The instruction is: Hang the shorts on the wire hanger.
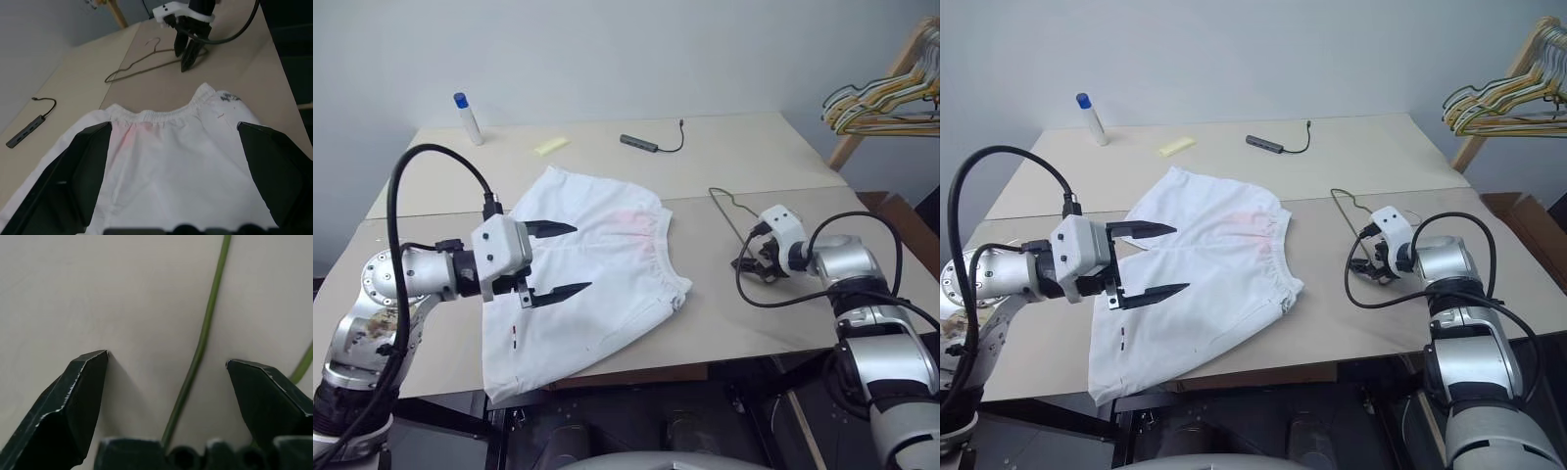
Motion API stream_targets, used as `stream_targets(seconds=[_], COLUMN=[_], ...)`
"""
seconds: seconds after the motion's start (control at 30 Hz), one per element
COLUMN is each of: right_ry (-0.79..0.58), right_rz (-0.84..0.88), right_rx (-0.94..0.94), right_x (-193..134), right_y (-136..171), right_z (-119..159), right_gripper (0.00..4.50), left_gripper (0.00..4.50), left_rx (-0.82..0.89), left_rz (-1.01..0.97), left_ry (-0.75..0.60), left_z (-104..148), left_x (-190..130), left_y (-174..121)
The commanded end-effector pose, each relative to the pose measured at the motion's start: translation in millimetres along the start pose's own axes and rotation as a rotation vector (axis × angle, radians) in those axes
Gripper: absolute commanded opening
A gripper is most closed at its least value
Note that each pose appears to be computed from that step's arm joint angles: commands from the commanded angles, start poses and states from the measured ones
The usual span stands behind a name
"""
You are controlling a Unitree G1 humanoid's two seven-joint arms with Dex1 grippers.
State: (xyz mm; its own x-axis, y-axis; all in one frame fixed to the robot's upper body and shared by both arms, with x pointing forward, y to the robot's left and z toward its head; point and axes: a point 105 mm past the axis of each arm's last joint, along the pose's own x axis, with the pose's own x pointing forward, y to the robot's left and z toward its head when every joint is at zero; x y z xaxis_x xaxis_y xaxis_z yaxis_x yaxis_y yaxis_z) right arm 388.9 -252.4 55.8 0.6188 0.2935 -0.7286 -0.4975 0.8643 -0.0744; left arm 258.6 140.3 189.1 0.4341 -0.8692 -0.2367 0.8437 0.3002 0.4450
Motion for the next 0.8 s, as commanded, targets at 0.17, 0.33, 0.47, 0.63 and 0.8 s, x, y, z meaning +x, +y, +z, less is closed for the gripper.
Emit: stream_targets(seconds=[0.17,0.33,0.47,0.63,0.8], right_ry=[0.120,0.131,0.057,-0.129,-0.319], right_rz=[-0.051,-0.067,-0.117,-0.190,-0.156], right_rx=[-0.017,0.009,-0.039,-0.125,-0.258], right_x=[8.0,7.8,6.7,-9.0,-38.5], right_y=[-3.8,-7.2,-11.3,-6.8,29.9], right_z=[-21.3,-25.2,-7.8,48.1,95.1], right_gripper=[1.79,0.09,0.02,0.02,0.02], left_gripper=[4.50,4.50,4.50,4.50,4.50], left_rx=[0.042,0.063,0.030,-0.346,-0.977], left_rz=[0.009,0.015,0.096,0.337,0.436], left_ry=[-0.011,0.050,0.081,0.000,-0.221], left_z=[7.6,-2.6,-13.5,-35.0,-32.5], left_x=[3.4,-1.8,4.7,30.1,61.4], left_y=[-1.4,-2.3,9.0,34.3,53.5])
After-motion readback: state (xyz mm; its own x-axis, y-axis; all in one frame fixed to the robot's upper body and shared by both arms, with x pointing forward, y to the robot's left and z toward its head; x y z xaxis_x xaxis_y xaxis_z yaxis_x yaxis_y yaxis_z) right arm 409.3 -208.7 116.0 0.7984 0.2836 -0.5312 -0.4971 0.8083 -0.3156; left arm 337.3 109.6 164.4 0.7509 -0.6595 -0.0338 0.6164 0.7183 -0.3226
